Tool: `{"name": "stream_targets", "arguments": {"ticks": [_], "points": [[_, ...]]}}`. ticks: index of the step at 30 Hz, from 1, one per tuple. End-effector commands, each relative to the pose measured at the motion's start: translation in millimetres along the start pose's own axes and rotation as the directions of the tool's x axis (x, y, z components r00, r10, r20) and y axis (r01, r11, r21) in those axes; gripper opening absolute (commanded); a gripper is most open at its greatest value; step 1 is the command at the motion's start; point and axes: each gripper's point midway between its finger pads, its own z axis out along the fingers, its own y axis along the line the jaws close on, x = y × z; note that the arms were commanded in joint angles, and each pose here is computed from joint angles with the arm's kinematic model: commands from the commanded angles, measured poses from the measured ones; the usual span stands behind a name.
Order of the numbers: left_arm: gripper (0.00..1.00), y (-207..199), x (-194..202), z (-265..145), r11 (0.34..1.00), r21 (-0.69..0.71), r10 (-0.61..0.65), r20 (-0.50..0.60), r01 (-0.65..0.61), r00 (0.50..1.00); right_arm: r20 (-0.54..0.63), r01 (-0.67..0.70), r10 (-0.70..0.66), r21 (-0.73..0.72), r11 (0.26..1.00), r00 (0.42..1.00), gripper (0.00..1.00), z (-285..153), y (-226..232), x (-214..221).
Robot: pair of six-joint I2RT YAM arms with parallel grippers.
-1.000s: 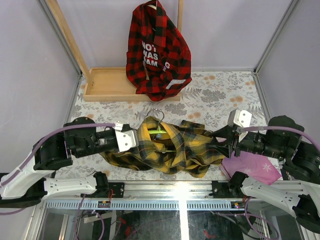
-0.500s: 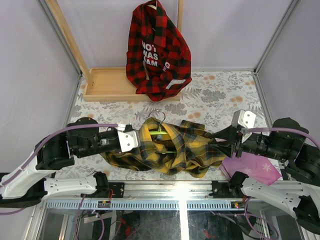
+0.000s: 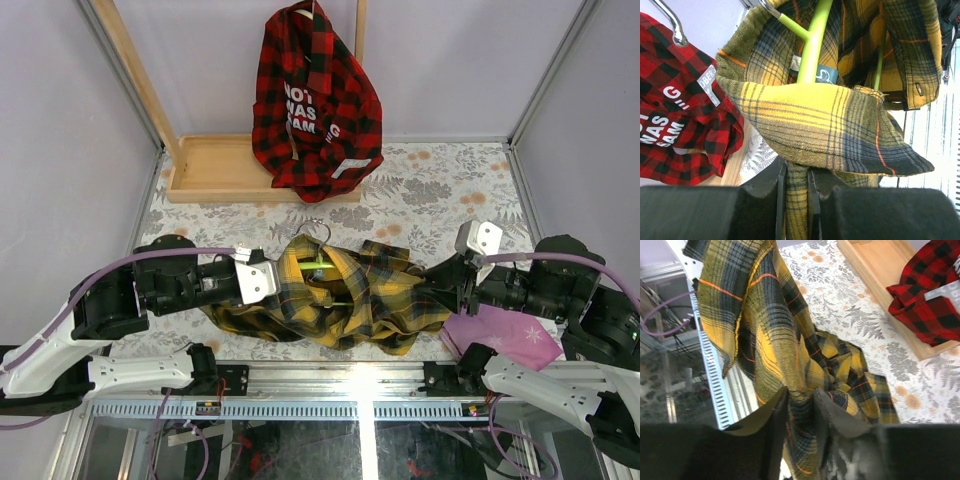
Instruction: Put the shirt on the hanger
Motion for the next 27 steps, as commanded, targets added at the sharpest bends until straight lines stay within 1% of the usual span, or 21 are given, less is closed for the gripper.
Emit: {"name": "stream_targets", "arguments": {"ticks": [1, 4, 6, 7, 10, 11, 12, 13, 14, 17, 21, 23, 24, 25, 26, 27], "points": [[0.00, 6.0, -7.9, -1.8, 1.000, -0.027, -0.001, 0.036, 0.002, 0.999, 0.044, 0.007, -0.007, 0.009, 1.000, 0.999, 0.26, 1.9, -2.5, -11.8], [0.00, 5.2, -6.7, -0.7, 1.000, -0.024, -0.001, 0.032, 0.002, 0.999, 0.067, 0.013, -0.014, 0.010, 1.000, 0.998, 0.20, -1.3, -1.8, -16.4], [0.00, 4.9, -5.5, 0.1, 1.000, -0.024, -0.001, 0.027, 0.002, 1.000, 0.076, 0.013, -0.014, 0.011, 1.000, 0.997, 0.10, -3.3, -1.1, -17.9], [0.00, 5.0, -4.7, 0.4, 1.000, -0.025, -0.002, 0.025, 0.003, 1.000, 0.077, 0.013, -0.013, 0.011, 1.000, 0.997, 0.08, -3.5, -1.1, -17.9], [0.00, 4.9, -3.5, 0.7, 1.000, -0.026, -0.003, 0.022, 0.003, 1.000, 0.083, 0.010, -0.012, 0.016, 1.000, 0.996, 0.07, -4.8, -1.4, -18.2], [0.00, 4.6, -3.4, 1.2, 1.000, -0.025, -0.004, 0.021, 0.005, 1.000, 0.084, 0.008, -0.010, 0.018, 1.000, 0.996, 0.12, -4.8, -1.6, -17.8], [0.00, 4.6, -3.2, 1.1, 1.000, -0.025, -0.005, 0.020, 0.005, 1.000, 0.085, 0.005, -0.006, 0.020, 1.000, 0.996, 0.29, -4.6, -1.8, -17.8], [0.00, 4.4, -3.7, 0.8, 1.000, -0.024, -0.006, 0.023, 0.006, 1.000, 0.090, 0.003, -0.005, 0.022, 1.000, 0.996, 0.42, -4.9, -2.0, -18.5], [0.00, 4.5, -4.5, 0.5, 1.000, -0.024, -0.006, 0.026, 0.006, 1.000, 0.093, 0.001, -0.003, 0.022, 1.000, 0.996, 0.47, -4.8, -1.9, -18.5], [0.00, 5.2, -5.6, 0.0, 1.000, -0.027, -0.006, 0.030, 0.007, 1.000, 0.096, 0.000, -0.002, 0.023, 1.000, 0.995, 0.53, -3.8, -2.1, -18.0], [0.00, 5.8, -7.4, -0.8, 1.000, -0.028, -0.004, 0.035, 0.005, 0.999, 0.092, -0.002, 0.001, 0.016, 1.000, 0.996, 0.53, -1.5, -1.5, -16.6], [0.00, 5.9, -7.8, -1.2, 1.000, -0.028, -0.003, 0.037, 0.004, 0.999, 0.082, -0.005, 0.004, 0.012, 1.000, 0.997, 0.52, 1.1, -1.7, -14.3], [0.00, 6.1, -7.8, -1.2, 1.000, -0.028, -0.003, 0.037, 0.004, 0.999, 0.078, -0.006, 0.005, 0.013, 1.000, 0.997, 0.49, 1.9, -2.0, -13.5], [0.00, 6.0, -7.5, -1.0, 1.000, -0.028, -0.004, 0.036, 0.005, 0.999, 0.074, -0.007, 0.007, 0.011, 1.000, 0.997, 0.42, 2.4, -1.8, -12.6], [0.00, 6.1, -7.9, -1.3, 1.000, -0.029, -0.004, 0.038, 0.005, 0.999, 0.070, -0.007, 0.007, 0.009, 1.000, 0.998, 0.29, 3.2, -1.7, -12.0], [0.00, 5.9, -7.4, -1.1, 1.000, -0.028, -0.005, 0.036, 0.006, 0.999, 0.072, -0.008, 0.007, 0.006, 1.000, 0.997, 0.19, 3.0, -1.2, -12.7]]}}
